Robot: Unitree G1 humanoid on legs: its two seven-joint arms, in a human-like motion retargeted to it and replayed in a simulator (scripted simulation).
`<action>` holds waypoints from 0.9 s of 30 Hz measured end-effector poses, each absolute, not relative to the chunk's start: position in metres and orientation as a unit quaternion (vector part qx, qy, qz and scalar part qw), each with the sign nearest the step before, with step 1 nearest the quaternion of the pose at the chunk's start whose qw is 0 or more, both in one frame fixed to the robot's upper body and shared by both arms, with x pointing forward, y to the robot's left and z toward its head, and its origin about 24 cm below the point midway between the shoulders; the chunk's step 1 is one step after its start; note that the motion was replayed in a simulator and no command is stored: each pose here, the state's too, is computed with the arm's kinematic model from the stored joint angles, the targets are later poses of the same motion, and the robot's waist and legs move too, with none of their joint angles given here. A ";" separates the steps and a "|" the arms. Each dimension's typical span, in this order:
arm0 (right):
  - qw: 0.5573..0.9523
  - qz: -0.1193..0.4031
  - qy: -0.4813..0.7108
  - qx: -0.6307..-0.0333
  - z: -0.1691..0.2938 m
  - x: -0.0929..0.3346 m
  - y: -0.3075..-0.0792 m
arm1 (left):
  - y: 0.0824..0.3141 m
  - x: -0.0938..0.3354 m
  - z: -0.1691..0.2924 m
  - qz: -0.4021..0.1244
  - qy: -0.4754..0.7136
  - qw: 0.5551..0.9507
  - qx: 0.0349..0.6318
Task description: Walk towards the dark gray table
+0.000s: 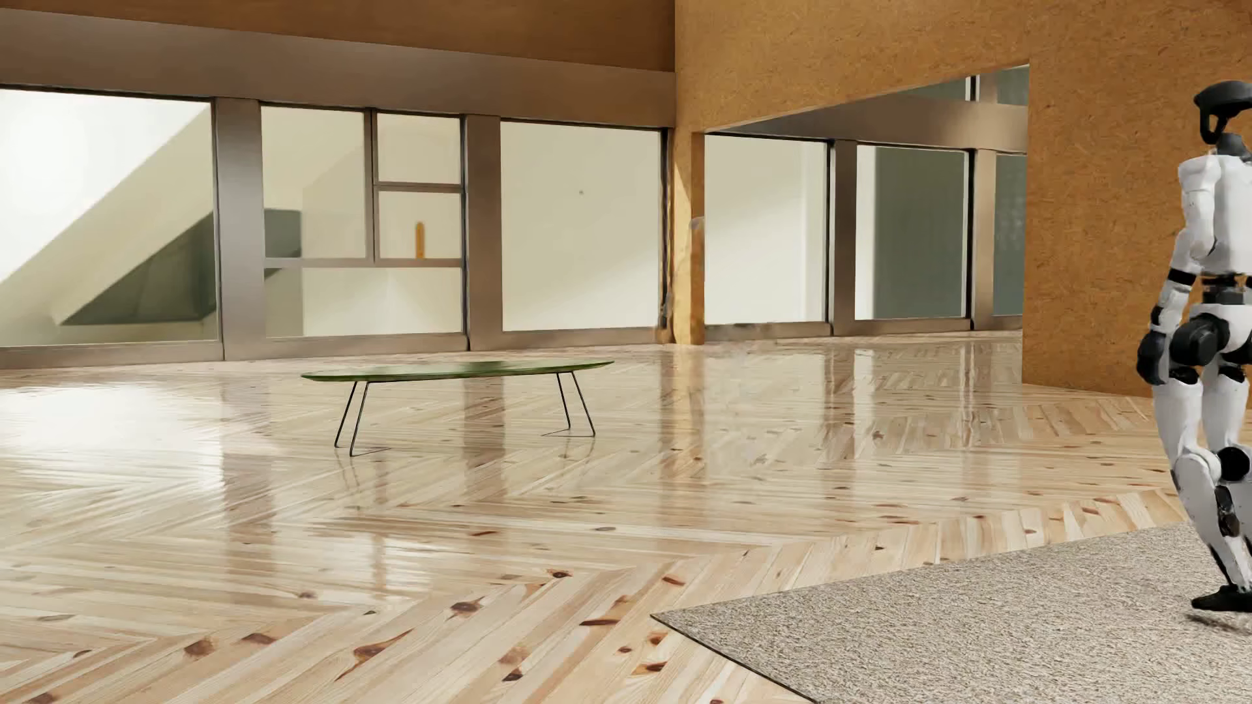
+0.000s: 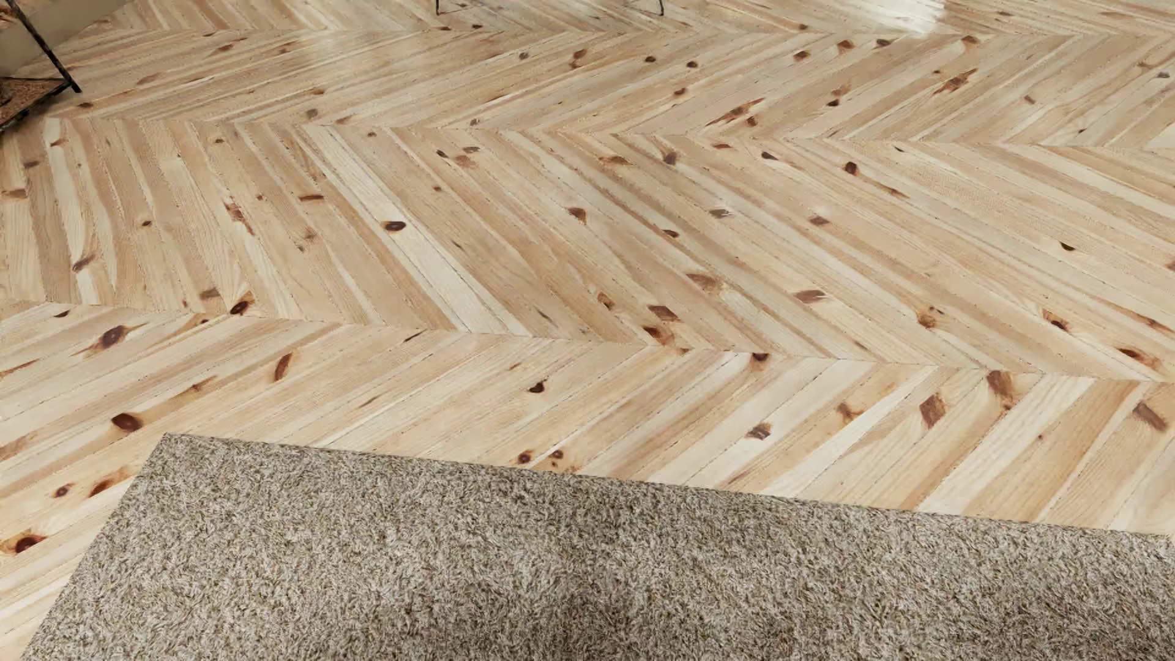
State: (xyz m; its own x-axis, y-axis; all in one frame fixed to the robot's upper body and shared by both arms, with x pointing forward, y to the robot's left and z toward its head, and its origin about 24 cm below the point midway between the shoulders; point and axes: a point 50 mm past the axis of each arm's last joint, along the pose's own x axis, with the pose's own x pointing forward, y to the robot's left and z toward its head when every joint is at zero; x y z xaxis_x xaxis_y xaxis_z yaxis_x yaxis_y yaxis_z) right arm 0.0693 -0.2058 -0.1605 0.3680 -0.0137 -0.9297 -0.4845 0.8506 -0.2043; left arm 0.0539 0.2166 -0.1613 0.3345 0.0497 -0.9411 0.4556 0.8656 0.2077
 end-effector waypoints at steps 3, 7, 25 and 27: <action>0.795 0.150 0.542 -0.229 -0.161 0.069 -0.205 | 0.217 0.053 -0.161 -0.130 0.563 0.784 0.225; 0.793 0.148 0.545 -0.226 -0.161 0.063 -0.205 | 0.218 0.050 -0.162 -0.129 0.566 0.783 0.224; 0.792 0.129 0.547 -0.237 -0.158 0.066 -0.222 | 0.225 -0.044 -0.164 -0.125 0.668 0.704 0.204; 0.807 0.125 0.527 -0.235 -0.153 0.078 -0.222 | 0.220 -0.065 -0.164 -0.147 0.691 0.677 0.208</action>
